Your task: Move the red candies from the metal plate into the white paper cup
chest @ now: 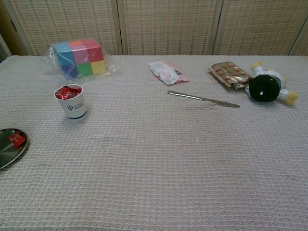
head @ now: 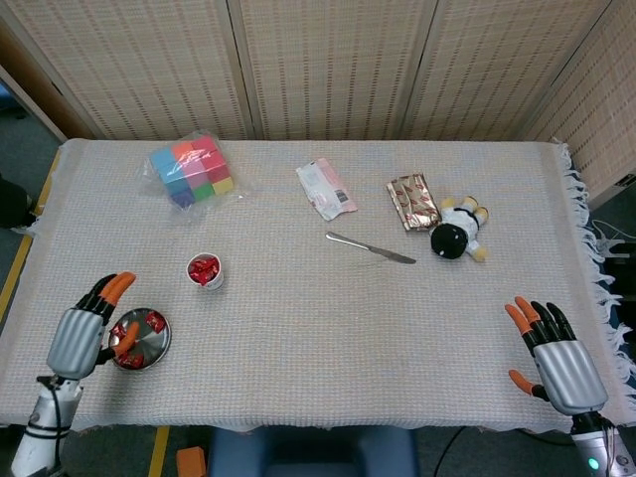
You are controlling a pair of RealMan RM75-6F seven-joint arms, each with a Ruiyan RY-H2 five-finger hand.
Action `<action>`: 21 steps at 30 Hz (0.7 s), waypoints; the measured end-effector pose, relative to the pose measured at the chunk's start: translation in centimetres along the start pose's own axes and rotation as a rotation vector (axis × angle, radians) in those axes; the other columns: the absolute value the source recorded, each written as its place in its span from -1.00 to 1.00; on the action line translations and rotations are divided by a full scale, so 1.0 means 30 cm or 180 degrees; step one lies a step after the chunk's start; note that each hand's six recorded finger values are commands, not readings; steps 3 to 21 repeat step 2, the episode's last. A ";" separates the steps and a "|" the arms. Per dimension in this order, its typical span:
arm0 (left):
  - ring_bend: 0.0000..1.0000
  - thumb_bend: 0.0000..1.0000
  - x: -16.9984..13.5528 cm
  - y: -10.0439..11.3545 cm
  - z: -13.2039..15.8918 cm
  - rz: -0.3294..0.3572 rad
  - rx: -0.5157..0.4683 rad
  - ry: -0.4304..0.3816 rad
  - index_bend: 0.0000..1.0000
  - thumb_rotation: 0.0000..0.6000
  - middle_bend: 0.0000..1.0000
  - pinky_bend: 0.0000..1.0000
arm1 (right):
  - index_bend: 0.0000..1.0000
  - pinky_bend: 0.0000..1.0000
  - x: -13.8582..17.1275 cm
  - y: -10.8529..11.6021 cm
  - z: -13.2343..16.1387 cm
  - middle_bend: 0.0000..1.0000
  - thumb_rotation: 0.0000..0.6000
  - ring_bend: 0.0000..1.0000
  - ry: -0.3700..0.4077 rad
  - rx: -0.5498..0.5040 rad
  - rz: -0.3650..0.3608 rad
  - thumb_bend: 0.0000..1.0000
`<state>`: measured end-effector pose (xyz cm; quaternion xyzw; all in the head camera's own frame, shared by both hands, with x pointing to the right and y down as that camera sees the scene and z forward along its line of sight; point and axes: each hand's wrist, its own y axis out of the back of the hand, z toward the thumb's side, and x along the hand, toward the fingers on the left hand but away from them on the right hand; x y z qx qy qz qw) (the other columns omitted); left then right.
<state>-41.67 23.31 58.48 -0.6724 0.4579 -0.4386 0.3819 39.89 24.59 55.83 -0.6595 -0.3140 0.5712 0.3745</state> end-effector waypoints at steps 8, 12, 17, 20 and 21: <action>-1.00 -0.20 -0.119 0.051 -0.031 0.0096 0.0031 0.0098 -0.93 1.00 -0.94 -0.73 | -1.00 -1.00 0.008 -0.001 0.009 -1.00 1.00 -1.00 0.0041 0.0002 0.0005 -0.77; -1.00 -0.20 -0.119 0.051 -0.031 0.0096 0.0031 0.0098 -0.93 1.00 -0.94 -0.73 | -1.00 -1.00 0.008 -0.001 0.009 -1.00 1.00 -1.00 0.0041 0.0002 0.0005 -0.77; -1.00 -0.20 -0.119 0.051 -0.031 0.0096 0.0031 0.0098 -0.93 1.00 -0.94 -0.73 | -1.00 -1.00 0.008 -0.001 0.009 -1.00 1.00 -1.00 0.0041 0.0002 0.0005 -0.77; -1.00 -0.20 -0.119 0.051 -0.031 0.0096 0.0031 0.0098 -0.93 1.00 -0.94 -0.73 | -1.00 -1.00 0.008 -0.001 0.009 -1.00 1.00 -1.00 0.0041 0.0002 0.0005 -0.77; -1.00 -0.20 -0.119 0.051 -0.031 0.0096 0.0031 0.0098 -0.93 1.00 -0.94 -0.73 | -1.00 -1.00 0.008 -0.001 0.009 -1.00 1.00 -1.00 0.0041 0.0002 0.0005 -0.77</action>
